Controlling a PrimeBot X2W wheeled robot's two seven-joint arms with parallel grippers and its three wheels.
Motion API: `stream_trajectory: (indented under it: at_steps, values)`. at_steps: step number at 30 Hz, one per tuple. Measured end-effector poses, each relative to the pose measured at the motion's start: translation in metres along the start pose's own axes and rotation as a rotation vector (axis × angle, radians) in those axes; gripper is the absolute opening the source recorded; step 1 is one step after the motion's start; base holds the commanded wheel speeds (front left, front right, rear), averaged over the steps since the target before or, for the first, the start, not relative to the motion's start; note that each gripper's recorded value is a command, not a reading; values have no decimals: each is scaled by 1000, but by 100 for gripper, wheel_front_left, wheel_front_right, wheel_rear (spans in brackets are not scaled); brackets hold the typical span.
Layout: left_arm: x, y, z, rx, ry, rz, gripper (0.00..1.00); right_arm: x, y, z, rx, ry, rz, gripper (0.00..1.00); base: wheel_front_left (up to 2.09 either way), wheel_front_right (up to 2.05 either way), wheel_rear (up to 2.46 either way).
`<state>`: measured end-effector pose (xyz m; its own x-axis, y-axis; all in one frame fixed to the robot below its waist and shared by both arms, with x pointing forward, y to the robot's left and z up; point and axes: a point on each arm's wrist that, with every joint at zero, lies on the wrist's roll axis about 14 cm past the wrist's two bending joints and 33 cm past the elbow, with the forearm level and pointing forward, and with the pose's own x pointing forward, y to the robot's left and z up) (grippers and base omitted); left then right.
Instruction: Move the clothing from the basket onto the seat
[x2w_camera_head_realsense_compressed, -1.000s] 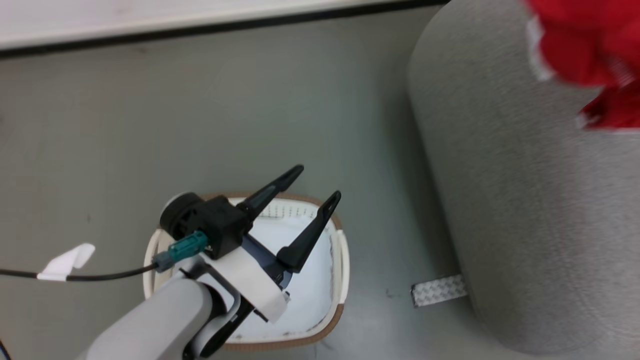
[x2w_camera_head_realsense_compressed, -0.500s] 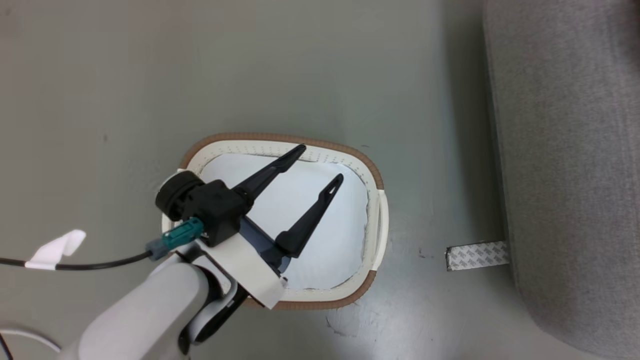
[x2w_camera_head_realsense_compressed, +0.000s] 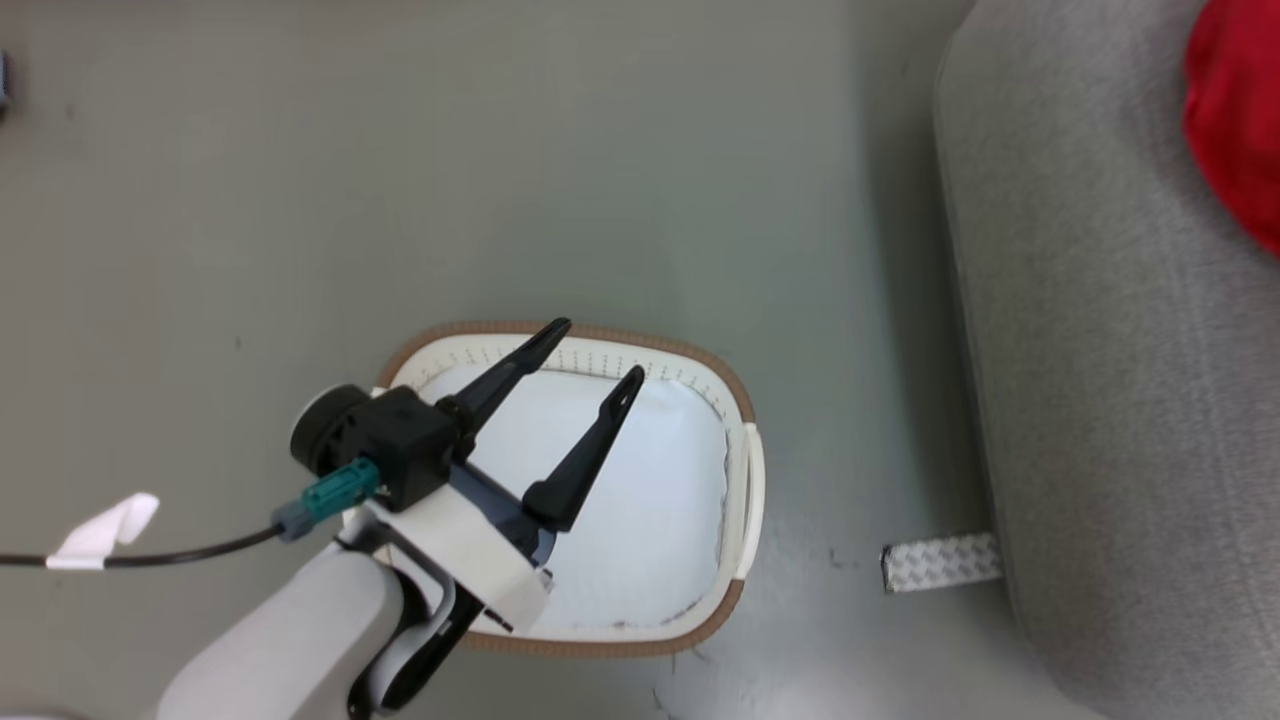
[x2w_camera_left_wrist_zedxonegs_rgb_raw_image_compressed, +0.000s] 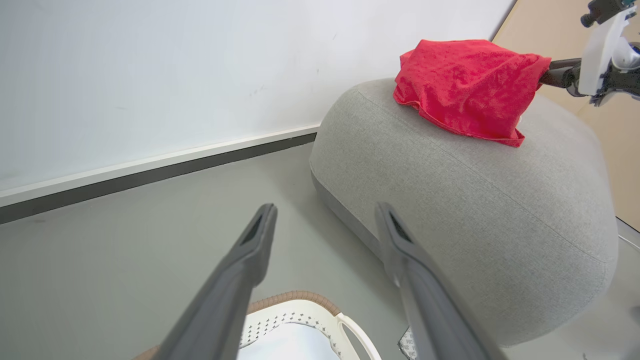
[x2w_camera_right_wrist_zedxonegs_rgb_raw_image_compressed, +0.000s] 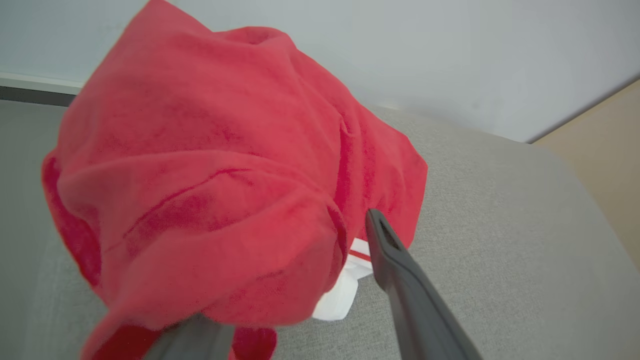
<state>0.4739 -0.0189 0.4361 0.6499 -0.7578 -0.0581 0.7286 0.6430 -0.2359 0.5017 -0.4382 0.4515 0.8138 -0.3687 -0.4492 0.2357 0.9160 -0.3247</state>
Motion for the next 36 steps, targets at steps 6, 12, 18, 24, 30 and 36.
stream_trajectory:
  at_steps: [6, 12, 18, 24, 30, 36]
  values:
    - [-17, -14, 28, 8, -51, 46, 100, -46, -33, 13, -34, 104, 14, 100, 0, 0, 0]
    - [-48, -21, 58, 35, -105, 129, 100, -100, -54, 60, -60, -25, 47, 100, 0, 0, 0]
    - [-87, -21, 101, 89, -201, 246, 100, -155, -40, 119, -24, -273, 142, 100, 0, 0, 0]
    - [-142, -10, 151, 103, -349, 421, 100, -204, 5, 156, 45, -510, 291, 100, 0, 0, 0]
    - [-204, 17, 168, 101, -451, 666, 100, -228, 72, 143, 175, -632, 436, 100, 0, 0, 0]
    - [-221, 11, 146, 69, -458, 714, 100, -242, 124, 84, 347, -646, 480, 100, 0, 0, 0]
